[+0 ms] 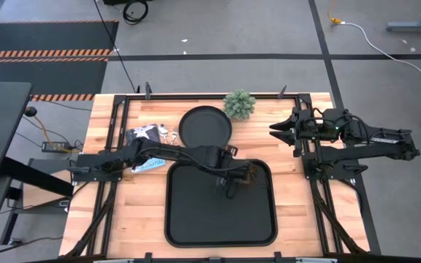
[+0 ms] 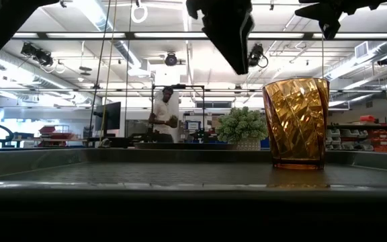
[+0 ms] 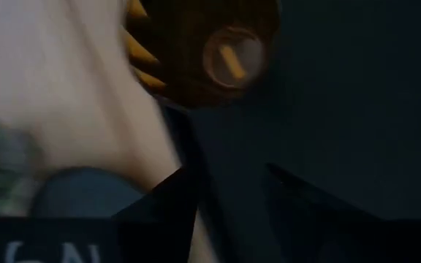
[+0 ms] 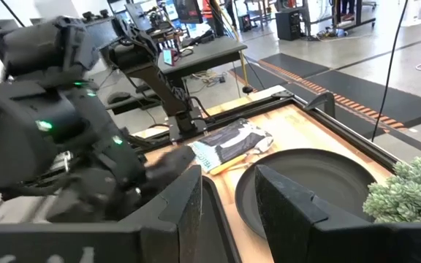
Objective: Pick and place plate/cup/fork/spoon on tray
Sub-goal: Put the yellow cup on the black serving tray
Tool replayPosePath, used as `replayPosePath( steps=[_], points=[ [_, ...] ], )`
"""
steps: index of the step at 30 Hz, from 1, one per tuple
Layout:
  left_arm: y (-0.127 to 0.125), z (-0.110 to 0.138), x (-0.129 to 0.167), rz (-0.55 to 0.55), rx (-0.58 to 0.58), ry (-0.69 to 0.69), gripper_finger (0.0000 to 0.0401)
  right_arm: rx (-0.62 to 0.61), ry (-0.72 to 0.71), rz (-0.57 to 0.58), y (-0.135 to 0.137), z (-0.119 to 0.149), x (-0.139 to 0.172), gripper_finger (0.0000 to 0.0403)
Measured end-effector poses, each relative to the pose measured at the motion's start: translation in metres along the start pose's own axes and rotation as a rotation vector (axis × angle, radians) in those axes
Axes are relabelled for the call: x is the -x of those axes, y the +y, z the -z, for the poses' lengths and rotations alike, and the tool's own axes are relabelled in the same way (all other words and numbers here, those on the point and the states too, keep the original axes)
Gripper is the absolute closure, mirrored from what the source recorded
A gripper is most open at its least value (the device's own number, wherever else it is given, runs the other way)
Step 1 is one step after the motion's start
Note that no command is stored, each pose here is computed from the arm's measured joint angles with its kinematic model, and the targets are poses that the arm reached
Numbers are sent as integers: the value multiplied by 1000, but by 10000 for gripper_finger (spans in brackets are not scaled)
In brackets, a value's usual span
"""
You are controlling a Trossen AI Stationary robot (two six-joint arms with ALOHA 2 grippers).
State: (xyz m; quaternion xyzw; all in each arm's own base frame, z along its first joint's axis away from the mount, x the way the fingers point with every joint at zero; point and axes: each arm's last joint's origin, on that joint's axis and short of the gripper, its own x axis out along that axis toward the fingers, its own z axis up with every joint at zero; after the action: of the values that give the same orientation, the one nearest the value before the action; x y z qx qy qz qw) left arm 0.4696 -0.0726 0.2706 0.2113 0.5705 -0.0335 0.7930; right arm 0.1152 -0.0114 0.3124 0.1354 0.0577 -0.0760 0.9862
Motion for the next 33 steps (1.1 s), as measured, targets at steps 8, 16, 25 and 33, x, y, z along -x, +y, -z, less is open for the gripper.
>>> replayPosePath(
  steps=[8,16,25,33],
  points=[
    [-3,12,-57,128,172,11,257,-8,-6,-3,0,-1,0,268],
    [-15,17,-83,138,195,1,257,-8,-5,-5,0,-1,0,268],
    [-12,12,-79,127,175,-66,258,-25,4,-25,1,0,0,268],
    [-13,19,-70,110,154,2,270,-25,4,-25,1,0,0,268]
  ],
)
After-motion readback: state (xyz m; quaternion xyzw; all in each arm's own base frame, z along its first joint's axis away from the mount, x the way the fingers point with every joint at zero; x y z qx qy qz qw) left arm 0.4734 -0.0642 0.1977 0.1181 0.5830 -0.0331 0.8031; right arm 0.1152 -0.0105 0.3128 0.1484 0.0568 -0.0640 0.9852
